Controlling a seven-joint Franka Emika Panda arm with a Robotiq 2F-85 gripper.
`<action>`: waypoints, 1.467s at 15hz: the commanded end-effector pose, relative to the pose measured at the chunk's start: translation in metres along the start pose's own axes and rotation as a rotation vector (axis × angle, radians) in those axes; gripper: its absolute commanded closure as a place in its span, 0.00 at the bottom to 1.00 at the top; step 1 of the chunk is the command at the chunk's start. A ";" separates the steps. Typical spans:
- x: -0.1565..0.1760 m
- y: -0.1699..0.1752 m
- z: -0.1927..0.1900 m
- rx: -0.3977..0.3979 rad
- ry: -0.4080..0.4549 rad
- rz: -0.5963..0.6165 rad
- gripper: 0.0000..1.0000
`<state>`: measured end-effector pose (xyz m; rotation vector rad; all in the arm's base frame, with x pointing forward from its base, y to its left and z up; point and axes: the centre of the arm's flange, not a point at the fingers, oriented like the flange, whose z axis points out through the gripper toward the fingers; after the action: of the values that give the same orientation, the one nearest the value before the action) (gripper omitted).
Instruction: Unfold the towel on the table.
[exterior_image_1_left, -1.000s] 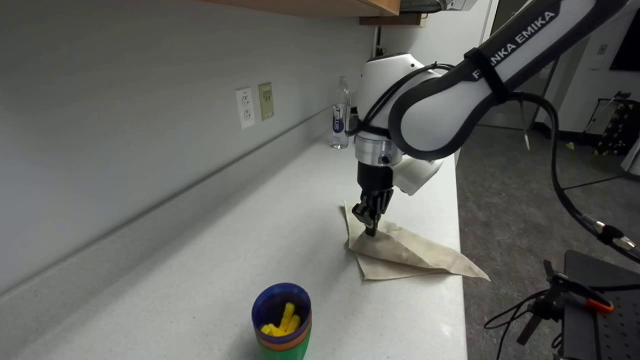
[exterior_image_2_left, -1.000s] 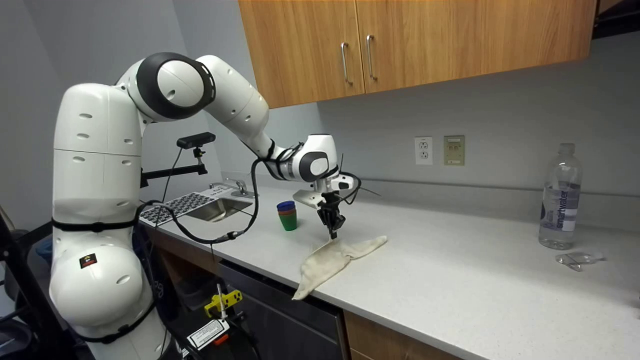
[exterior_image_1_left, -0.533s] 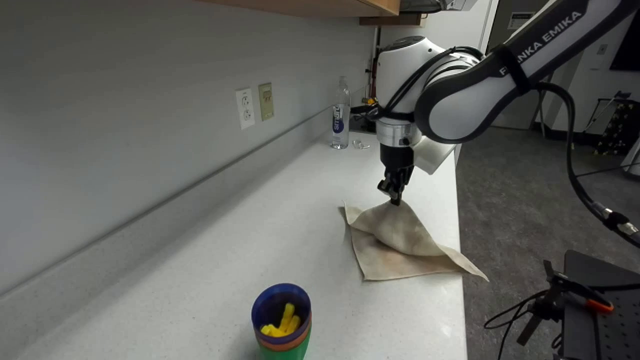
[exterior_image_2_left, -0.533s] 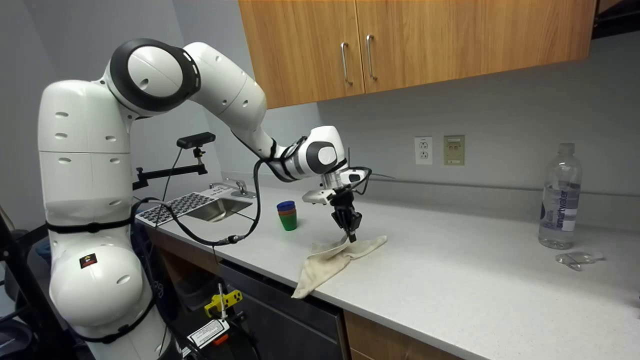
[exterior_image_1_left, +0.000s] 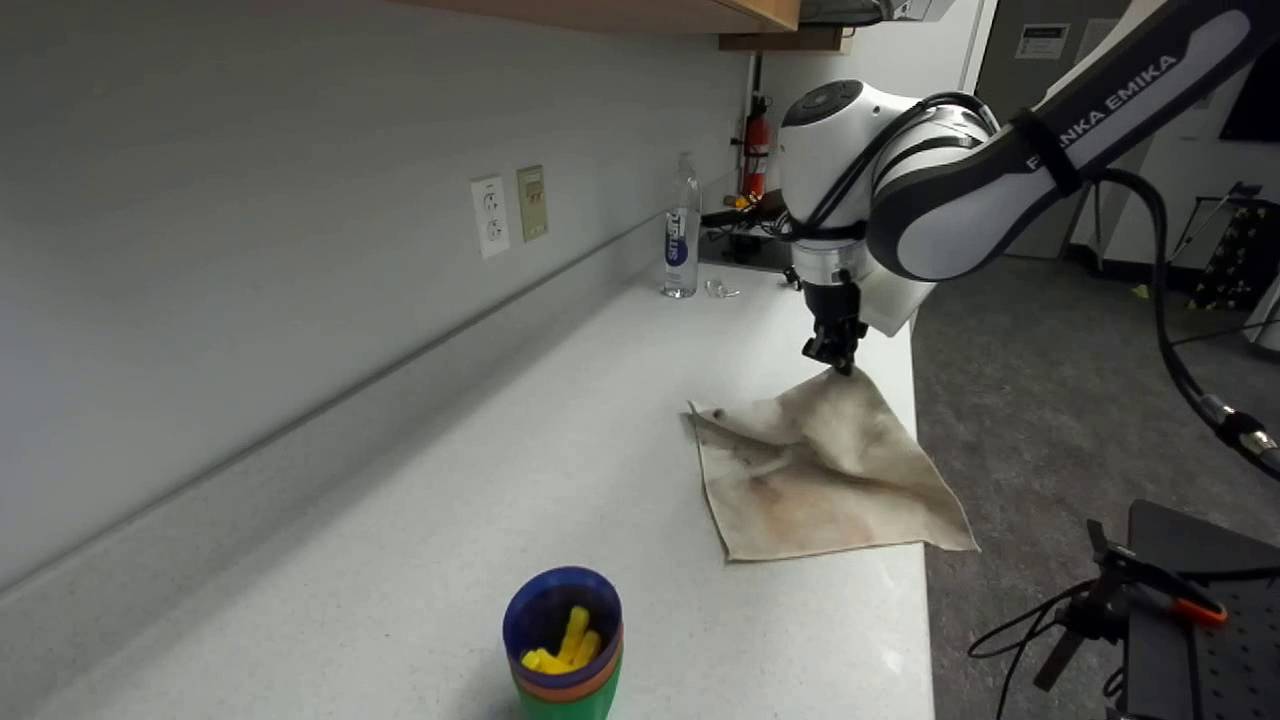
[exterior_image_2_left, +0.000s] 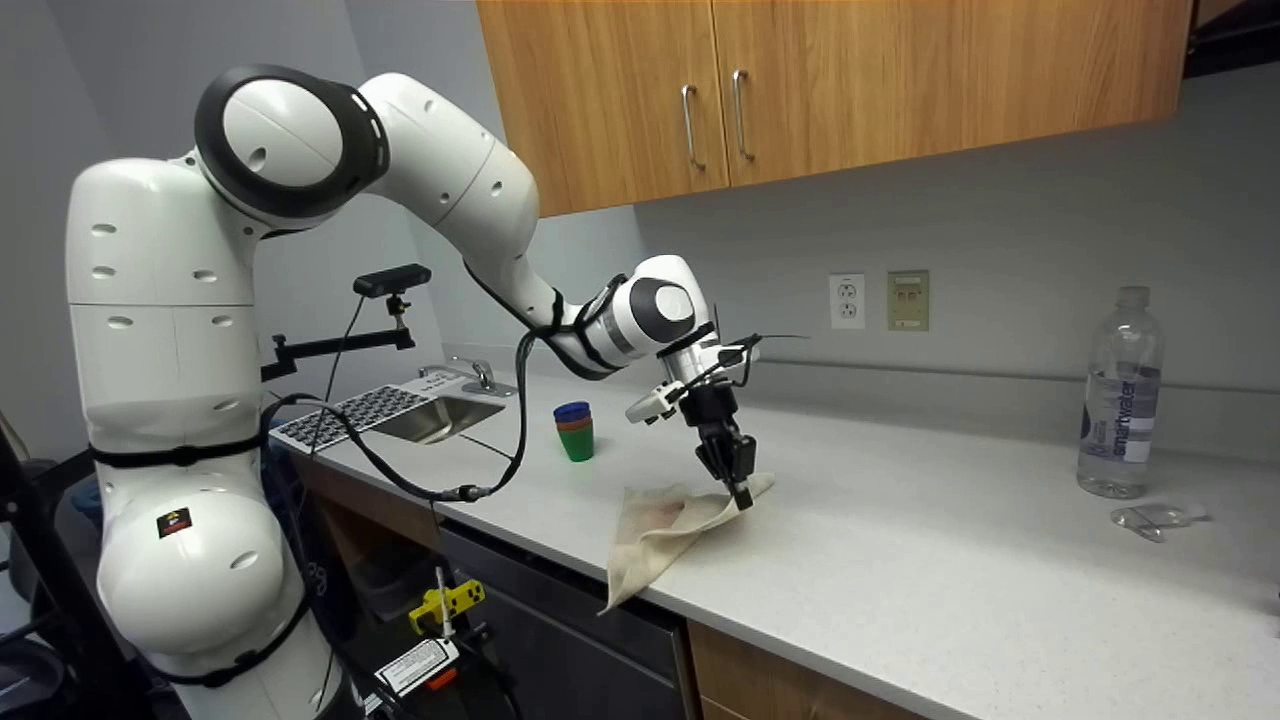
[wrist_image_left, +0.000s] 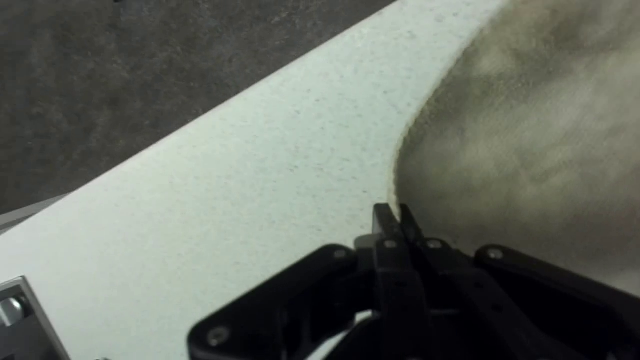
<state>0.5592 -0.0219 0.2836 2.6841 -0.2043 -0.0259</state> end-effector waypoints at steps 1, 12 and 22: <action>-0.003 0.026 0.010 -0.115 0.004 0.063 1.00; -0.007 0.040 0.011 -0.151 0.003 0.159 0.42; -0.020 -0.017 -0.077 0.120 0.144 -0.027 0.00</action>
<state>0.5567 0.0092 0.3311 2.6701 -0.2397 0.1434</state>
